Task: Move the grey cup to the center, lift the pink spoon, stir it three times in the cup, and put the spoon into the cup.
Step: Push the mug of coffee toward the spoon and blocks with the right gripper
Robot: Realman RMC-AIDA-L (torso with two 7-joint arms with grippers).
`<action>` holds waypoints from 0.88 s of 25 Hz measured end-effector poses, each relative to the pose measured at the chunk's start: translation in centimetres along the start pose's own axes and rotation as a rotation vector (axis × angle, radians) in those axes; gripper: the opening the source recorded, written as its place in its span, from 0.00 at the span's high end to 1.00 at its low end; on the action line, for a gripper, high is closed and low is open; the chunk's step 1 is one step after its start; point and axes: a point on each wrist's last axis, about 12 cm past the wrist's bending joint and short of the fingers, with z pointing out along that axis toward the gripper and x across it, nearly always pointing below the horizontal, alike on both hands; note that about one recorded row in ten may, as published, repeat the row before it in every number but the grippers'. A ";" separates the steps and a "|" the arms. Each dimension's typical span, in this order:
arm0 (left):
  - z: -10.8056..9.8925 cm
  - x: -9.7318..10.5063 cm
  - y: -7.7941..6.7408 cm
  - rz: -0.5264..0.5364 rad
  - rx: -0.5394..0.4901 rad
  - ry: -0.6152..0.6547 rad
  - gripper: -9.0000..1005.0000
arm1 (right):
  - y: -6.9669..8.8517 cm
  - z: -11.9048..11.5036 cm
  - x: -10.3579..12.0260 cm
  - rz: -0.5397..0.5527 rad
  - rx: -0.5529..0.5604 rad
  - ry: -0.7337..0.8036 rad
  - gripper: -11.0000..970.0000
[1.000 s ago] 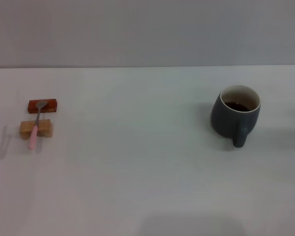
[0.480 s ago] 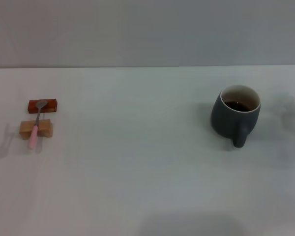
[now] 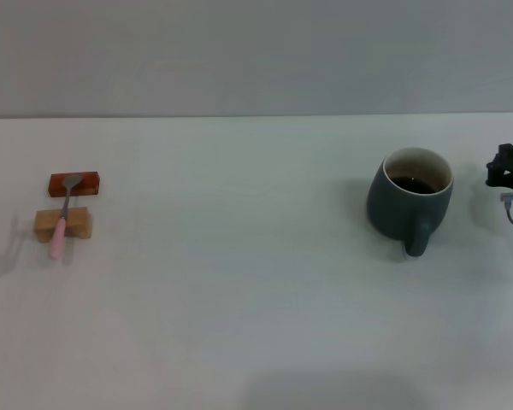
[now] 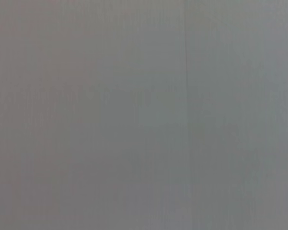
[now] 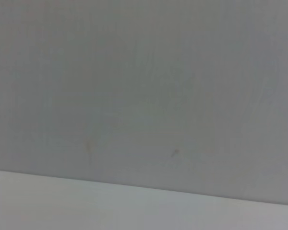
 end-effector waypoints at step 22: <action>-0.2 0.1 0.0 0.000 0.003 0.005 0.18 | 4.5 0.6 -1.4 -0.043 -0.119 -0.003 0.99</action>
